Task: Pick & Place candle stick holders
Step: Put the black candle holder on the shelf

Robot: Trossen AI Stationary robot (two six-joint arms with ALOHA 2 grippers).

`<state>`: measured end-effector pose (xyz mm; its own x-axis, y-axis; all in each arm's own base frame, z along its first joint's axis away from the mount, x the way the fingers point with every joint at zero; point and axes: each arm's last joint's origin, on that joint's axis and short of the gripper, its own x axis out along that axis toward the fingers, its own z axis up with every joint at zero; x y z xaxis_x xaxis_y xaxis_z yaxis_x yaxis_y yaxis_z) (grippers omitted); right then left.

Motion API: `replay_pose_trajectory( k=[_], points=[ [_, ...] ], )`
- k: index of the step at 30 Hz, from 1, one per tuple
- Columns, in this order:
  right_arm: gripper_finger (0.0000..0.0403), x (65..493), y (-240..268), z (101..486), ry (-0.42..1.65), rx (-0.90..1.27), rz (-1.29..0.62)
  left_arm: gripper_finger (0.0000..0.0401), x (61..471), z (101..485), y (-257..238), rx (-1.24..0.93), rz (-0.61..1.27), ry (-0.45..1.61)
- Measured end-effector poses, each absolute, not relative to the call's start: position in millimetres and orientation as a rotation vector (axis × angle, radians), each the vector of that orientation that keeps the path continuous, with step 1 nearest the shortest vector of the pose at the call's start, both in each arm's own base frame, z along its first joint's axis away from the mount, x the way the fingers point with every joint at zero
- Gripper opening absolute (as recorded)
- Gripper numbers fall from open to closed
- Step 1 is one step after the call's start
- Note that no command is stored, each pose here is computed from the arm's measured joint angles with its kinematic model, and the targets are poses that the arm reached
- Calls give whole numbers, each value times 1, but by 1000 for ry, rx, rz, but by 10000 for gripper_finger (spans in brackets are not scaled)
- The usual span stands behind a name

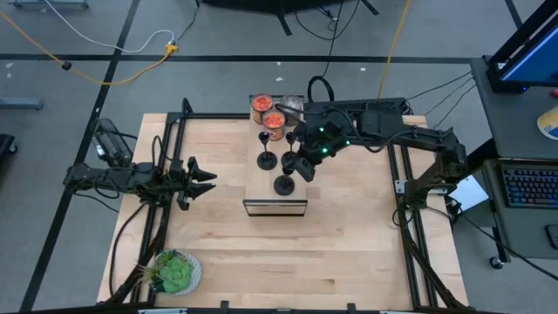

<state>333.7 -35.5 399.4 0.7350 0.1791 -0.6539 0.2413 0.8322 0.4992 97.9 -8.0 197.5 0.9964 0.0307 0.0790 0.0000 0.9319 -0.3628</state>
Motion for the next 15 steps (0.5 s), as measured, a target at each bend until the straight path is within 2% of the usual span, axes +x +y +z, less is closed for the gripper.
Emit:
replay_pose_trajectory(
  k=[15],
  points=[
    [18, 343, -37, 400, 701, 581, -6, 175, 98, 197, -8, -371, 15, -84]
  ],
)
